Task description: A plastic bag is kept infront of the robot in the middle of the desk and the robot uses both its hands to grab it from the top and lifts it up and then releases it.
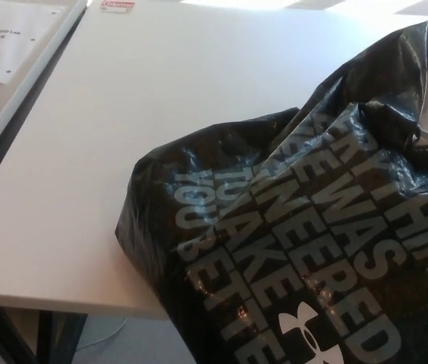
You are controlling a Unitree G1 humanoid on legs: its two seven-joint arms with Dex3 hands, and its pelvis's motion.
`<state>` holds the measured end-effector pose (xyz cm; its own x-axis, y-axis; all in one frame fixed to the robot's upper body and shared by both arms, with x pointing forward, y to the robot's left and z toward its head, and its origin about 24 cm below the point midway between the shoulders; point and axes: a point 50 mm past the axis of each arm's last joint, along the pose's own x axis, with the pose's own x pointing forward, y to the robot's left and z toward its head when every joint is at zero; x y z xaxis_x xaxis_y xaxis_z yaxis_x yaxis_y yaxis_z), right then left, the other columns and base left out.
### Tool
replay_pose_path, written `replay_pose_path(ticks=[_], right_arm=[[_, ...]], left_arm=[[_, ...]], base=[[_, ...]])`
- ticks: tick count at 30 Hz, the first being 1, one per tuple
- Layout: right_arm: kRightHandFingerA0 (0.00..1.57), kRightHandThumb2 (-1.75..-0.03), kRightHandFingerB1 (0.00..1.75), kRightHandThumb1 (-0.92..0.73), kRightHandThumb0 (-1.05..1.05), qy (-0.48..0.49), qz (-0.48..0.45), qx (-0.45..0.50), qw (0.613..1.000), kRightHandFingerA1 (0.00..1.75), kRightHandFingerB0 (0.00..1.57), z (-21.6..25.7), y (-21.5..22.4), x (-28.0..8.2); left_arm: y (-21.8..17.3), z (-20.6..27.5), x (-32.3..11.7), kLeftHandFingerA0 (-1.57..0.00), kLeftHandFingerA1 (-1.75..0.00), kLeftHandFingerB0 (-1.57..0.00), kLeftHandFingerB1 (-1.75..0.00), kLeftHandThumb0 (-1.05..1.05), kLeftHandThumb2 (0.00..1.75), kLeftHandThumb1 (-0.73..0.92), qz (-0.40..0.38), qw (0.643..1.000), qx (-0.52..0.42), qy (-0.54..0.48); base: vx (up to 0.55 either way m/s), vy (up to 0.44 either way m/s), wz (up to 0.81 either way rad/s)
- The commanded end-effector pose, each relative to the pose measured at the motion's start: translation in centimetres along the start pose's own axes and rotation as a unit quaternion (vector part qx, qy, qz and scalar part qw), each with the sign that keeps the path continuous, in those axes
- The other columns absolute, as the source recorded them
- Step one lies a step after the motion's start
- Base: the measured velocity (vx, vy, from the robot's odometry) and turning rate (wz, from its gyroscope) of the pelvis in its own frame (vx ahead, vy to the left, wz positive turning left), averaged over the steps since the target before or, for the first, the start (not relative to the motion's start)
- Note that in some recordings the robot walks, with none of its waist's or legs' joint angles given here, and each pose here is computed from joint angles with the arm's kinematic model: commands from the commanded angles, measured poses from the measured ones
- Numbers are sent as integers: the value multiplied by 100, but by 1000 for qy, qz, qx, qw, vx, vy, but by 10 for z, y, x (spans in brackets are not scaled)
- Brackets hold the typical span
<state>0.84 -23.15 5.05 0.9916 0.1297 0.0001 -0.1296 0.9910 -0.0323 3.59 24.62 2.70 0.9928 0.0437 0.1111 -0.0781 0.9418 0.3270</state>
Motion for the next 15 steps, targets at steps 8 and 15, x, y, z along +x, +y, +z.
replay_pose_path(ticks=[8,15], right_arm=[[0,-111,18,-68,-83,13,83,-87,993,28,0,-22,37,29],[0,-109,19,-67,-80,15,79,-114,990,27,0,-30,22,35]], left_arm=[[7,-13,-31,-3,-44,-8,-33,-85,103,72,43,999,-8,-4],[7,-18,-26,-9,-31,-11,-26,-71,66,87,41,999,-17,-7]], base=[[0,0,0],[0,0,0]])
